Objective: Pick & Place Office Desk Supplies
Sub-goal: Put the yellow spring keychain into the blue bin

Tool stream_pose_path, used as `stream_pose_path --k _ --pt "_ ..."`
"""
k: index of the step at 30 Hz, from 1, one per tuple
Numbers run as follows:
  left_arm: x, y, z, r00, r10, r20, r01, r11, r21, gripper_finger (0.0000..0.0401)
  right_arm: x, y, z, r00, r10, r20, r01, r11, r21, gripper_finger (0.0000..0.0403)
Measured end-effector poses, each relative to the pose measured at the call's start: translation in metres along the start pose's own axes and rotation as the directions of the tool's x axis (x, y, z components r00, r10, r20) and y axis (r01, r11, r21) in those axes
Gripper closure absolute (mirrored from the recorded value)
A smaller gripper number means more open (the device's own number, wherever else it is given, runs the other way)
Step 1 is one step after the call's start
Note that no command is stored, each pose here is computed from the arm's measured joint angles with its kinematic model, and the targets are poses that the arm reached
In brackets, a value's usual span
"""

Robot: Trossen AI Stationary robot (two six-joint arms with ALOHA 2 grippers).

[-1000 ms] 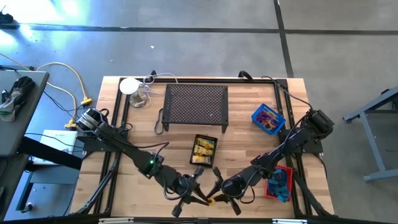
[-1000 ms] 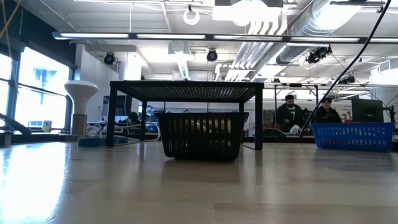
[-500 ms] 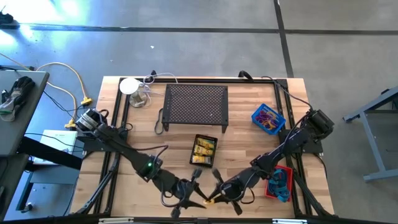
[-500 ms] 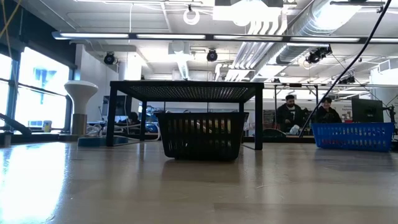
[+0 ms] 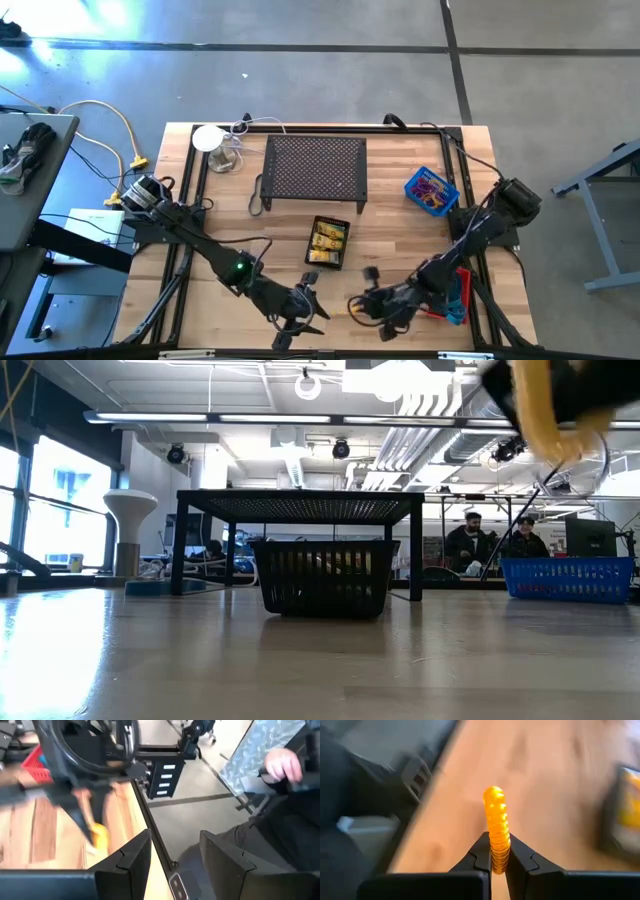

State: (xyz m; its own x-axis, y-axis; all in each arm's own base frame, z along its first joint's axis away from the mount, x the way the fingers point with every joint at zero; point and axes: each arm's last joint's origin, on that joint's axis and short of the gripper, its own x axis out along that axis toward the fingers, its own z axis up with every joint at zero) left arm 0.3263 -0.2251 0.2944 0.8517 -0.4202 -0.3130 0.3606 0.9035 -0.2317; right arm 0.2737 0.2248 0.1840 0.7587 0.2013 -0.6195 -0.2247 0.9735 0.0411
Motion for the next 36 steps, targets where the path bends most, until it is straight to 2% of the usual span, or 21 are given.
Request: stream_pose_path --k 3,5,8,10,12,14,16,19,21,22,26,29,32,36 --pt "0.000 0.000 -0.003 1.000 -0.002 -0.031 0.002 1.000 -0.005 0.0238 -0.020 -0.002 -0.004 0.991 -0.124 -0.046 0.126 0.991 0.038 0.0388" --pt "0.000 -0.001 -0.007 0.995 -0.044 -0.085 0.044 0.999 -0.001 0.0238 -0.037 -0.008 -0.004 0.970 -0.233 -0.067 0.237 0.970 0.059 0.0388" --pt "-0.001 -0.001 -0.013 0.981 -0.104 -0.161 0.105 0.994 -0.004 0.0238 -0.066 -0.022 -0.005 0.916 -0.392 -0.088 0.400 0.910 0.105 0.0388" --pt "-0.002 0.001 -0.017 0.971 -0.102 -0.215 0.101 0.995 -0.014 0.0238 -0.084 -0.036 -0.008 0.860 -0.497 -0.116 0.509 0.847 0.151 0.0388" --pt "-0.003 0.004 -0.022 0.961 -0.085 -0.262 0.084 0.996 -0.013 0.0238 -0.102 -0.053 -0.012 0.779 -0.609 -0.149 0.626 0.741 0.244 0.0387" --pt "-0.003 0.005 -0.024 0.956 -0.075 -0.285 0.077 0.997 -0.006 0.0238 -0.120 -0.074 -0.016 0.676 -0.710 -0.195 0.721 0.583 0.375 0.0387" --pt "-0.003 0.005 -0.025 0.953 -0.069 -0.295 0.073 0.997 0.002 0.0238 -0.137 -0.095 -0.021 0.568 -0.774 -0.280 0.789 0.417 0.451 0.0387" --pt "-0.003 0.006 -0.025 0.953 -0.067 -0.295 0.076 0.997 0.018 0.0238 -0.151 -0.118 -0.026 0.421 -0.792 -0.442 0.866 0.207 0.454 0.0387" --pt "-0.004 0.006 -0.026 0.951 -0.064 -0.304 0.076 0.997 0.027 0.0238 -0.154 -0.132 -0.028 0.355 -0.754 -0.553 0.892 0.095 0.442 0.0387" --pt "-0.004 0.006 -0.027 0.947 -0.059 -0.316 0.075 0.996 0.040 0.0238 -0.154 -0.140 -0.029 0.332 -0.733 -0.594 0.900 0.056 0.433 0.0387" --pt "-0.005 0.009 -0.031 0.935 -0.031 -0.354 0.059 0.996 0.066 0.0238 -0.148 -0.167 -0.040 0.258 -0.666 -0.700 0.939 0.004 0.343 0.0387" --pt "-0.005 0.011 -0.030 0.935 -0.026 -0.353 0.052 0.997 0.064 0.0238 -0.142 -0.190 -0.053 0.233 -0.576 -0.783 0.959 0.003 0.283 0.0387" --pt "-0.005 0.015 -0.029 0.935 -0.019 -0.353 0.043 0.997 0.061 0.0238 -0.136 -0.212 -0.068 0.232 -0.516 -0.825 0.963 0.005 0.268 0.0387" --pt "-0.005 0.017 -0.030 0.932 -0.011 -0.362 0.036 0.998 0.061 0.0238 -0.127 -0.231 -0.078 0.300 -0.473 -0.828 0.947 0.044 0.318 0.0387"
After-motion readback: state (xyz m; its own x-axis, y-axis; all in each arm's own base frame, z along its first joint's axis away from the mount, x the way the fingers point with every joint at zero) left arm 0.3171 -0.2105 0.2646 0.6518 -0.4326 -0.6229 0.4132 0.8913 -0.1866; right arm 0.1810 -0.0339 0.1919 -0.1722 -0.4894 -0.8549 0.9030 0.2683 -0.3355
